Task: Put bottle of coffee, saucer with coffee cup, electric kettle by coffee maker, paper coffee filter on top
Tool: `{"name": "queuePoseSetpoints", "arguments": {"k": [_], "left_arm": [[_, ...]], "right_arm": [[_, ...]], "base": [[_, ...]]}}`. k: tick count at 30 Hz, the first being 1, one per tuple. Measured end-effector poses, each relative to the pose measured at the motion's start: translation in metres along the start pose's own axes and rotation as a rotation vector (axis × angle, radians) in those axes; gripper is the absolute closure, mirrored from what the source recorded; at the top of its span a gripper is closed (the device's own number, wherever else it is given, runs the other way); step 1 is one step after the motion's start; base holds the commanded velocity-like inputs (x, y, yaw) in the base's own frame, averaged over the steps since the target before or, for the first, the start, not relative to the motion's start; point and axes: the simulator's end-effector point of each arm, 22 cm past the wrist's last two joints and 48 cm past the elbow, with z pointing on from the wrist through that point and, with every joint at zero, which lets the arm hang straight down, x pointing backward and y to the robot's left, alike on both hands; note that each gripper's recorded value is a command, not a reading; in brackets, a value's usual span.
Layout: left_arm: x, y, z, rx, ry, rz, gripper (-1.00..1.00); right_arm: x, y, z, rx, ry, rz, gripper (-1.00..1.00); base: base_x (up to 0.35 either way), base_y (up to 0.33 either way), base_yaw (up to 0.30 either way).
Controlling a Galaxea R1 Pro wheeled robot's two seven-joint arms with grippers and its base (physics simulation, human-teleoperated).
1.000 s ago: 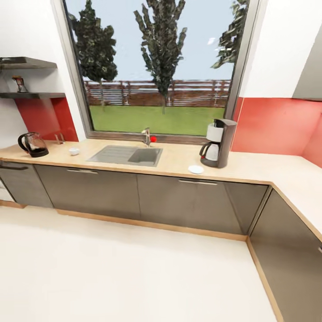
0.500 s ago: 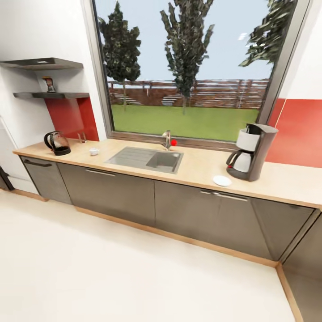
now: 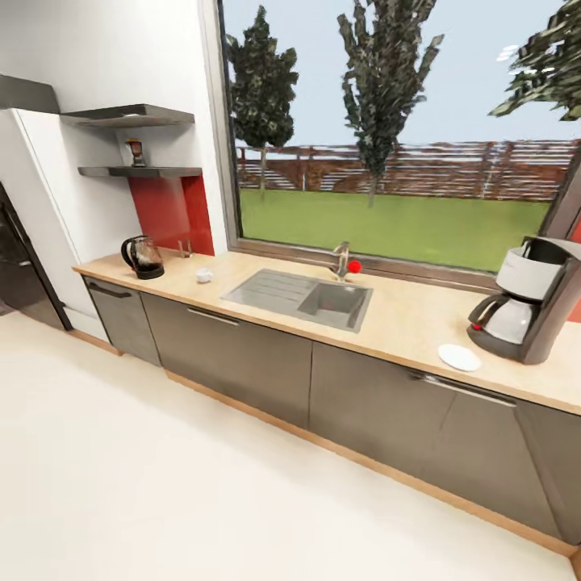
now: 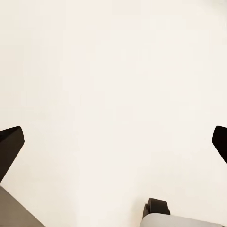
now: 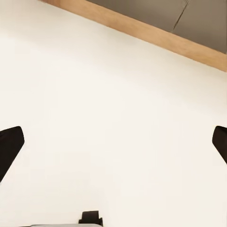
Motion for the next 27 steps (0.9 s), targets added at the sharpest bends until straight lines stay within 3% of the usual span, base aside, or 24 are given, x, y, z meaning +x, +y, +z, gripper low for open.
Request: {"name": "queuePoseSetpoints", "arguments": {"k": [27], "left_arm": [[0.0003,0.0,-0.0001,0.0,0.0,0.0,-1.0]], "right_arm": [[0.0007,0.0,-0.0001,0.0,0.002,0.0,-1.0]], "base": [[0.339,0.0,0.277]]}}
